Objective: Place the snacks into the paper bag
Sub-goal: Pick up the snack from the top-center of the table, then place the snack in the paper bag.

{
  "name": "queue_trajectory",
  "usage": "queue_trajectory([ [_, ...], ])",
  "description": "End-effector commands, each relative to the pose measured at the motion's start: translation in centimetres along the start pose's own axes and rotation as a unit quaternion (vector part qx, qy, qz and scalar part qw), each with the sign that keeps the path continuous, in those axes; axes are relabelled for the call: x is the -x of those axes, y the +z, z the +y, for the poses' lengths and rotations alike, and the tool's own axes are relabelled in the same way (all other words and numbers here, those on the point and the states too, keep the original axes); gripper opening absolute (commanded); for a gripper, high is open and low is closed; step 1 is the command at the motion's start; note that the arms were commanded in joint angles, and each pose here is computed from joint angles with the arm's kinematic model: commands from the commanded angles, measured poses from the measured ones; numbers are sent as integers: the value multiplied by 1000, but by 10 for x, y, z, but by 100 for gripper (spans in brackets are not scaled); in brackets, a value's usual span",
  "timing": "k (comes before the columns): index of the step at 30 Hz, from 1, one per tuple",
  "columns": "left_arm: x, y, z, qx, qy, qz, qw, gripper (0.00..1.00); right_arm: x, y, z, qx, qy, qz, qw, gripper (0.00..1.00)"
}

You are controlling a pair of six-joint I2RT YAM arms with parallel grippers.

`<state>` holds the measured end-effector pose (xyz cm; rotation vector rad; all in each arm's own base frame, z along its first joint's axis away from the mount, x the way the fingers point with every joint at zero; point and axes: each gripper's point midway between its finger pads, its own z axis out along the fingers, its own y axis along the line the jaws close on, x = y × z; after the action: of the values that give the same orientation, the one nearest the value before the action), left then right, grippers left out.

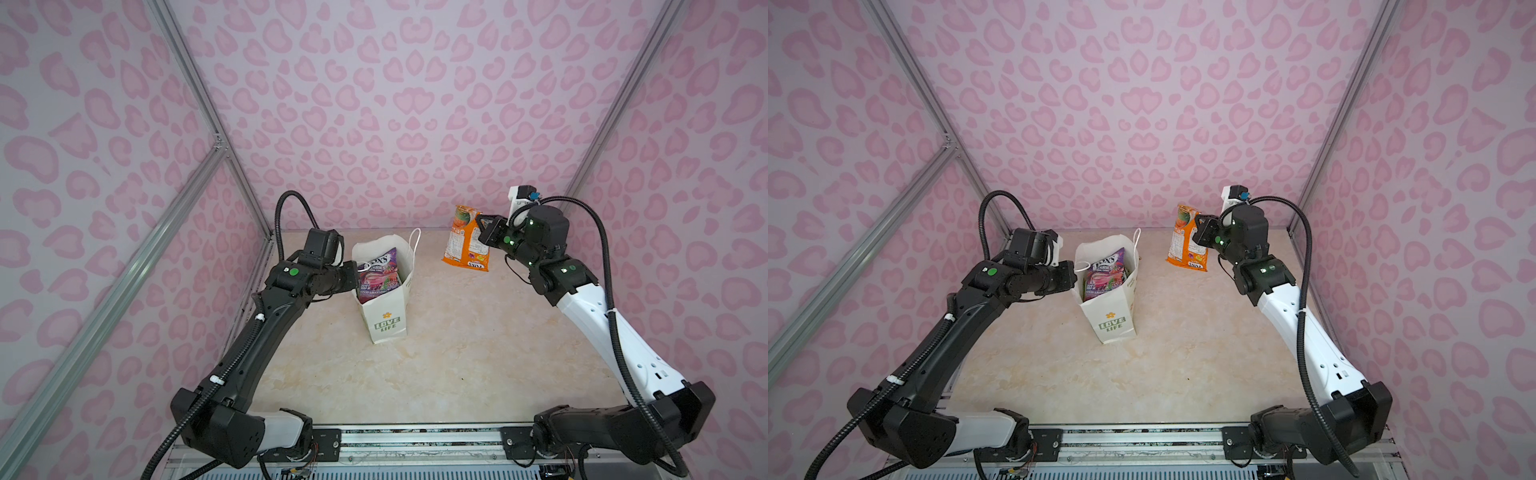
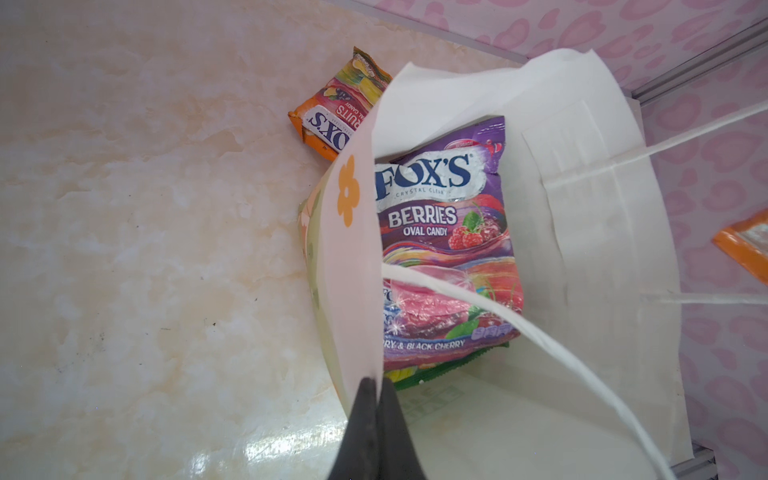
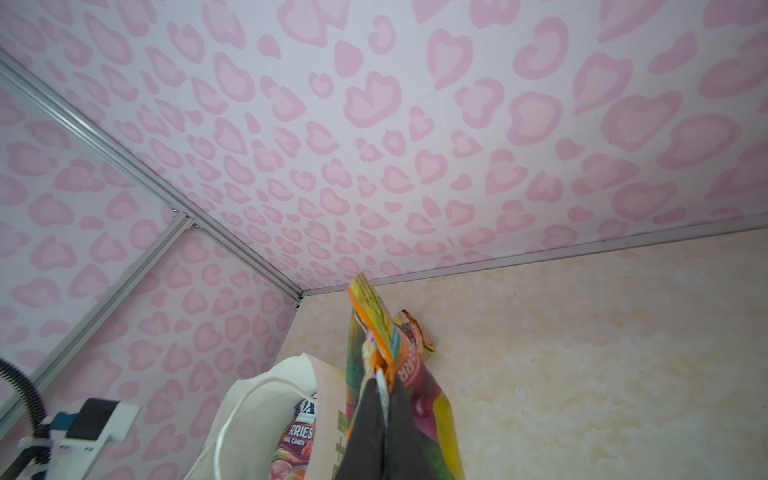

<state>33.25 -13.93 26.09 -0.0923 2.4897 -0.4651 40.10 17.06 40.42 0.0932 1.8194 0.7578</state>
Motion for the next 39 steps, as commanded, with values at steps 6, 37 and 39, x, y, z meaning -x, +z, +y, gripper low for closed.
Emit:
queue_trajectory([
  [6,1,-4,-6,-17,1,-2,1000,4,13,-21,76,38,-73,-15,996,0],
  [37,1,-5,-5,-15,2,-4,1000,4,-95,106,166,98,-136,120,978,0],
  [39,1,-4,-5,-15,2,-4,1000,4,-103,110,159,91,-140,131,977,0],
])
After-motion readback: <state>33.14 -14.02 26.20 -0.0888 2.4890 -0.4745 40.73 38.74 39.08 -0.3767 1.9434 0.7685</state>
